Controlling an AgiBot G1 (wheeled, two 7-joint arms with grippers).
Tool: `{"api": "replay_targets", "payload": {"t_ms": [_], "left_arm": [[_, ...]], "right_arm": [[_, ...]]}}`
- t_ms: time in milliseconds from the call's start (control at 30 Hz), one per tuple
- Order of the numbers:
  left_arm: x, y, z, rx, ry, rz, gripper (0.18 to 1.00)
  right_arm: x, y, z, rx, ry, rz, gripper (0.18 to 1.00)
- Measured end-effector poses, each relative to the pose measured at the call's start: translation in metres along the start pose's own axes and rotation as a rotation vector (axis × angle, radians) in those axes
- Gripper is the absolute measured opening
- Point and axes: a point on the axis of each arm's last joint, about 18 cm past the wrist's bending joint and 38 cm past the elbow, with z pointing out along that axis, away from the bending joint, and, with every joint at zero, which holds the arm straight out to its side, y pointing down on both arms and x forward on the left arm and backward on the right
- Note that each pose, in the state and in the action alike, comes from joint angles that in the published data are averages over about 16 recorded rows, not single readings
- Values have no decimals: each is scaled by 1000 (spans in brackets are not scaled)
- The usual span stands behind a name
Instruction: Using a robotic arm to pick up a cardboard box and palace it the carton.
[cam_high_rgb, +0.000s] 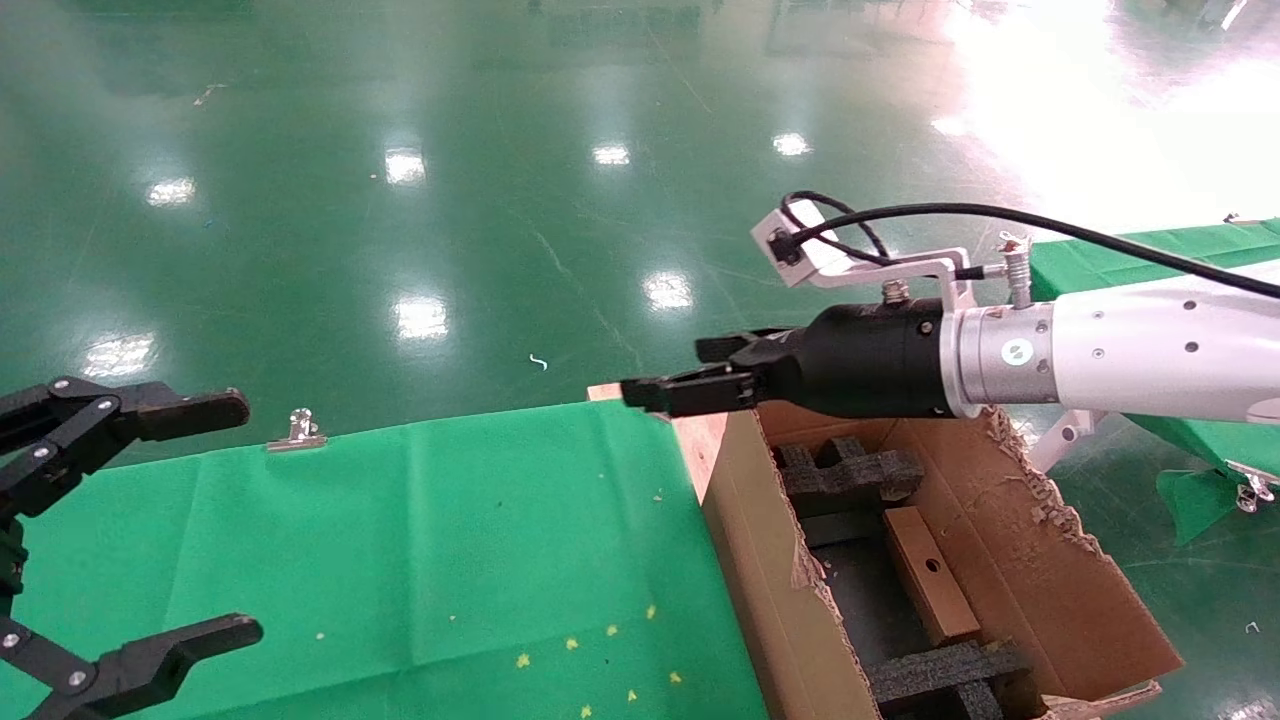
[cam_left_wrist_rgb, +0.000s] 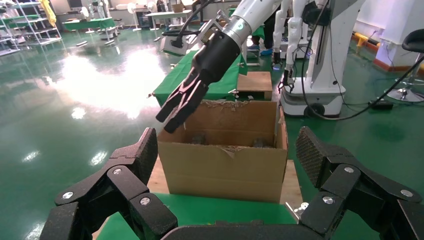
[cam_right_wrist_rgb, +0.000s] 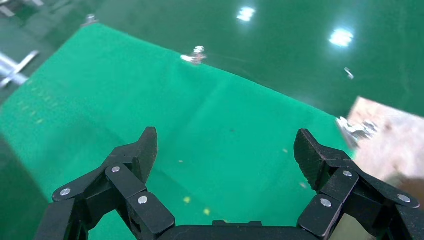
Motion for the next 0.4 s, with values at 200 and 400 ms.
{"api": "replay_targets", "payload": {"t_ms": [200, 400], "left_arm": [[0, 0, 0, 0, 0, 0, 1001], [0, 0, 0, 0, 0, 0, 1001]], "right_arm": [[-17, -1, 2, 15, -101, -63, 1001], [-26, -1, 2, 29, -155, -99, 1001]]}}
